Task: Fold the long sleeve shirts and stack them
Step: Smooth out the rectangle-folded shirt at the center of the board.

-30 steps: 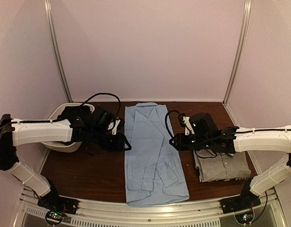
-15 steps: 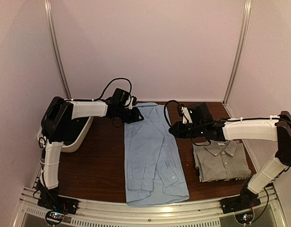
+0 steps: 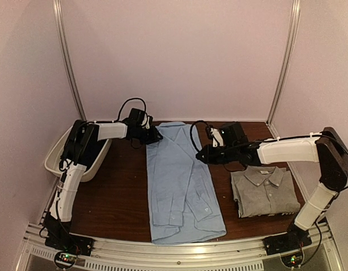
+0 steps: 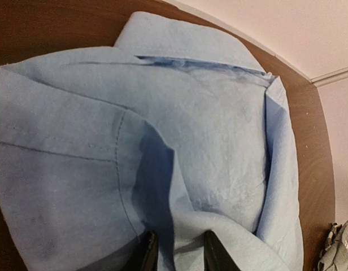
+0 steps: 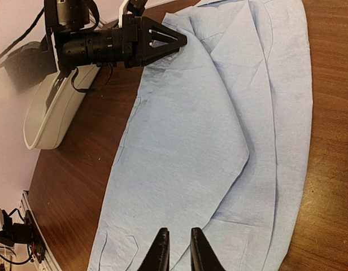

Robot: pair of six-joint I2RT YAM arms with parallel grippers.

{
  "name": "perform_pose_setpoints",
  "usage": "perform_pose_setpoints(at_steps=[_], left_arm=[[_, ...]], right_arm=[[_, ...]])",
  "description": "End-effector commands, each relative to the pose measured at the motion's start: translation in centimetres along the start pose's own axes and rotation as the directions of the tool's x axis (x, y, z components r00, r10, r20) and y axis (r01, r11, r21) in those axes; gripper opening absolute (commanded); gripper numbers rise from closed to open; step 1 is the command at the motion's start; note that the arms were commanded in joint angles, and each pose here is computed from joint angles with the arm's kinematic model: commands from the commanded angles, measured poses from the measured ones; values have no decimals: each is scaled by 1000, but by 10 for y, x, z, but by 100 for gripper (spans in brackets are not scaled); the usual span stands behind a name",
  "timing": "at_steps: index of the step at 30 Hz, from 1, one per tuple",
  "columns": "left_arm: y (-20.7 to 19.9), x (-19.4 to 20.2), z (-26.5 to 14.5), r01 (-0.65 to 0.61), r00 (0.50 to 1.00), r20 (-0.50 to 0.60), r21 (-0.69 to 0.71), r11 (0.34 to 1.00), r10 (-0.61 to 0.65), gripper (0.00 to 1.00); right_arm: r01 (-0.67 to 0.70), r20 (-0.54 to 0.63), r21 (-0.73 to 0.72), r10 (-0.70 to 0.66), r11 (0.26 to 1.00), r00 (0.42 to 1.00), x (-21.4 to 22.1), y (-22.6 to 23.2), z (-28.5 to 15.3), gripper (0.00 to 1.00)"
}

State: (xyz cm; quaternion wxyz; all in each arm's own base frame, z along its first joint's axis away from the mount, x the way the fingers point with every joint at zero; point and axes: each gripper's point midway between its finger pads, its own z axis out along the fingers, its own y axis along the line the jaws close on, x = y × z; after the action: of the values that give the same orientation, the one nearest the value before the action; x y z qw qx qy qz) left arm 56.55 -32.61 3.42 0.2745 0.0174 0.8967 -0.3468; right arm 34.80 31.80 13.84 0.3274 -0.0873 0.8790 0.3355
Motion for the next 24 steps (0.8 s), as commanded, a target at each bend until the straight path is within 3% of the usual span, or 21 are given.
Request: perform_pose_setpoints(at_steps=[1,9,17,24], left_arm=[[17,-10,4,20,1000,19,-5,1000,-19,29],[27,-25,-3,-12,1000,10,-1,1000,12,28],[-37,-68,-65,-138,983,130,41,990,132,28],[-90,-36,-55,-214,974,98,91,973,205,28]], right_arm=[[1,15,-56,0,998,1000,-10,10,8,16],[-16,-24,-84,14,996,1000,-2,9,26,15],[-18,-40,-42,17,999,999,8,-3,26,15],[-20,-32,-10,20,1000,999,16,-11,15,15]])
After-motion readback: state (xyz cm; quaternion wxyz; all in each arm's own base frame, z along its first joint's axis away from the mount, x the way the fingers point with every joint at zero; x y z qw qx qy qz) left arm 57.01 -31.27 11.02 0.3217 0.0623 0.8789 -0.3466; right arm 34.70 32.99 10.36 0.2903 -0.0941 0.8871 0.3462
